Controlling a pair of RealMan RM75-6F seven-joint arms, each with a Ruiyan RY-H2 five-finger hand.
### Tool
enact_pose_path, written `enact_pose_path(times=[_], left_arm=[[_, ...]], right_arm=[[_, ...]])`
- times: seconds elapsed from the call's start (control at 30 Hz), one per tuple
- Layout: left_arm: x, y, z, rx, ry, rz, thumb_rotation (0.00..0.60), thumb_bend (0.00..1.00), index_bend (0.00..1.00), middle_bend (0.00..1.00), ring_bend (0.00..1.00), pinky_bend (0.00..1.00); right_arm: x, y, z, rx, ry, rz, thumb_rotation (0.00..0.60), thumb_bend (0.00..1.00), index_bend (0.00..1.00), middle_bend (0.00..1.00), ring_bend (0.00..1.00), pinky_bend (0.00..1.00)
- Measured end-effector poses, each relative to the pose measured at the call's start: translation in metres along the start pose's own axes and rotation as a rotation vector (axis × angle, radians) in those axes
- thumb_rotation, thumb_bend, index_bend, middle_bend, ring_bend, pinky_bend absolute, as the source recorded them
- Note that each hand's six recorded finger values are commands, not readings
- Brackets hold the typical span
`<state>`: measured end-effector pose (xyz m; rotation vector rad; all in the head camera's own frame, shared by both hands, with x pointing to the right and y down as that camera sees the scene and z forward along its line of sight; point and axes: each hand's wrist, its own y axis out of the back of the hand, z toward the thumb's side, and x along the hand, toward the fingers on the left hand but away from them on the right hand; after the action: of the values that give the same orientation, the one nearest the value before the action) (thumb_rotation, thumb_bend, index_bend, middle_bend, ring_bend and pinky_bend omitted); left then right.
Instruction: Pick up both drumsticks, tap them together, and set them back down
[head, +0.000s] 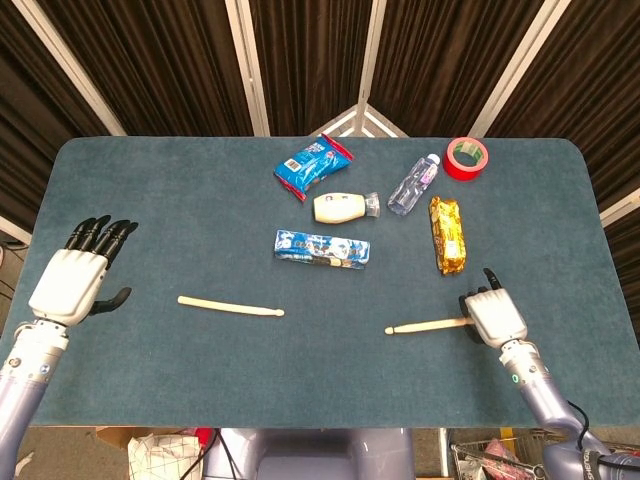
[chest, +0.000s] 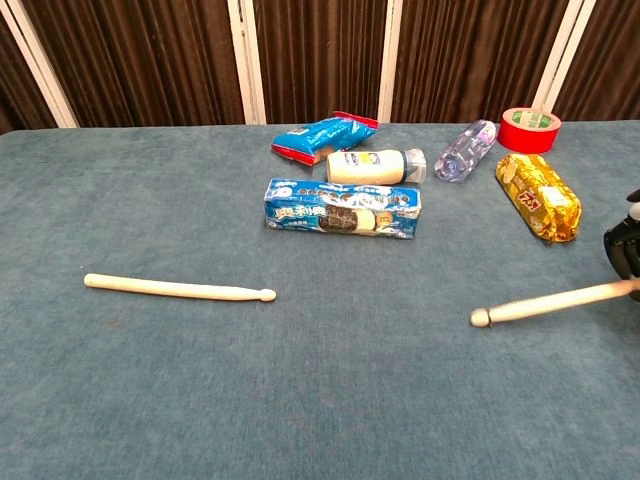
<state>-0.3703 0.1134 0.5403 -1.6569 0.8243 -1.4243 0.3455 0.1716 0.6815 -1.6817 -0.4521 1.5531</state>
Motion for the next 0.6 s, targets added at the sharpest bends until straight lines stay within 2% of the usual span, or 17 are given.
enact_pose_path(times=[0.1,0.37,0.47,0.6], left_arm=[[0.0,-0.004,0.002,0.008,-0.003,-0.009,0.6,0.38,0.08,0.06,0.0,0.0],[0.0,-0.014,0.006,0.06,-0.014,-0.021,0.6,0.38,0.07,0.06,0.0,0.0],[-0.005,-0.014,0.01,0.077,-0.024,-0.016,0.6,0.38,0.07,0.06,0.0,0.0],[-0.017,-0.012,0.01,0.106,-0.016,0.0,0.6,0.38,0.07,0.06,0.0,0.0]], right_arm=[[0.001,-0.003,0.001,0.005,-0.017,0.036,0.6,0.29,0.15,0.3,0.34,0.05],[0.008,-0.001,0.008,-0.014,-0.068,0.117,0.6,0.29,0.1,0.23,0.26,0.04],[0.014,0.009,0.011,-0.059,-0.087,0.123,0.6,0.29,0.09,0.2,0.23,0.04],[0.025,0.042,0.021,-0.158,-0.097,0.064,0.6,0.29,0.08,0.17,0.19,0.04]])
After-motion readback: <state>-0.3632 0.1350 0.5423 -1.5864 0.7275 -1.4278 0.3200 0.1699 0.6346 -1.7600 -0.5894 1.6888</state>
